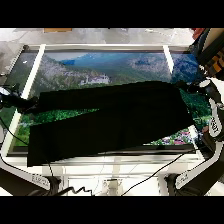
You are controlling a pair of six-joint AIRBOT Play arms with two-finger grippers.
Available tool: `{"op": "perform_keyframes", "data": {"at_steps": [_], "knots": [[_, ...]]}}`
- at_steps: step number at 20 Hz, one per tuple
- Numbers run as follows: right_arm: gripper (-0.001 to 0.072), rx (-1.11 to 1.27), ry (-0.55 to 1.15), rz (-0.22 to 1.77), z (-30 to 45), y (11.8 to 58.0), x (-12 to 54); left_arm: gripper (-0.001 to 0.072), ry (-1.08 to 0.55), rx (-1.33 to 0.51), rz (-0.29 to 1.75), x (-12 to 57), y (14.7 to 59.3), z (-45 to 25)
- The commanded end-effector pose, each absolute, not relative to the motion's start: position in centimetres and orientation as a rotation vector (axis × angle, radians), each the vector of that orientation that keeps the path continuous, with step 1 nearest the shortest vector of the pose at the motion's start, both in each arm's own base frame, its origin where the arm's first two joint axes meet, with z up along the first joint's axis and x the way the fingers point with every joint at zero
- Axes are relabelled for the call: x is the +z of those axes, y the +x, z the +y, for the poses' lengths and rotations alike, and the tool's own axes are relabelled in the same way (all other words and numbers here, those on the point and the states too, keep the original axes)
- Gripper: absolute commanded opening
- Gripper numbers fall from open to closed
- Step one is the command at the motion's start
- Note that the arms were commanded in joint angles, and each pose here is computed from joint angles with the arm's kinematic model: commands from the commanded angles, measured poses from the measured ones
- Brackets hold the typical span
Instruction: Fold the clothes and pants, and hang the long-sleeved shirts on hangers.
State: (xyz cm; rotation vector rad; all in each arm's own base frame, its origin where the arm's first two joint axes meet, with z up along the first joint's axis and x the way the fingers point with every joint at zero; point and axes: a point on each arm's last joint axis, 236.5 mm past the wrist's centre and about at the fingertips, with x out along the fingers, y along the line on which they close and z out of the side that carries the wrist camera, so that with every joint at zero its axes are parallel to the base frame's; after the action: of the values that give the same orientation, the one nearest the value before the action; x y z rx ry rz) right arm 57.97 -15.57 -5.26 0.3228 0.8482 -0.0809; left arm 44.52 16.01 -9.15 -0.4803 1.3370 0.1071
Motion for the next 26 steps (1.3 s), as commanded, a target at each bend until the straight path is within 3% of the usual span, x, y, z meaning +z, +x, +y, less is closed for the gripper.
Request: {"op": "perform_keyframes", "data": {"at_steps": [1,6,7,8,11,12,16,20,23,26], "knots": [[0.0598,-0.057,0.297,0.871,-15.4,57.3,-3.6,0.0637,-0.462,0.09,1.318,-6.6,44.2,16.2],[0.0584,-0.023,0.252,0.883,-16.0,54.9,3.1,0.0637,-0.406,0.122,1.173,0.6,45.0,17.7],[0.0511,-0.016,0.253,0.896,-16.1,53.9,4.3,0.0615,-0.397,0.122,1.16,1.8,44.8,17.6],[0.0402,-0.01,0.25,0.915,-16.2,52.6,5.3,0.0507,-0.39,0.119,1.15,2.9,44.4,17.3],[0.0077,0.006,0.244,1.036,-16.4,47.7,6.9,0.0011,-0.354,0.11,1.103,6.6,43.5,16.7],[0.0023,0.013,0.254,1.077,-16.4,46.0,7.3,0.0012,-0.326,0.102,1.08,8.0,43.2,16.5],[0.0022,0.018,0.363,1.235,-16.1,40.0,7.9,0.0013,-0.274,0.103,1.004,11.9,42.4,16.1],[0.002,0.0,0.476,1.339,-16.5,33.4,6.0,0.0013,-0.287,0.091,1.026,11.4,42.0,15.6],[0.0021,-0.047,0.629,1.328,-16.9,28.2,2.4,0.0013,-0.306,0.085,1.066,9.7,41.5,15.4],[0.0021,-0.076,0.815,1.178,-16.6,26.5,-1.2,0.0013,-0.327,0.089,1.105,7.7,41.2,15.6]]}}
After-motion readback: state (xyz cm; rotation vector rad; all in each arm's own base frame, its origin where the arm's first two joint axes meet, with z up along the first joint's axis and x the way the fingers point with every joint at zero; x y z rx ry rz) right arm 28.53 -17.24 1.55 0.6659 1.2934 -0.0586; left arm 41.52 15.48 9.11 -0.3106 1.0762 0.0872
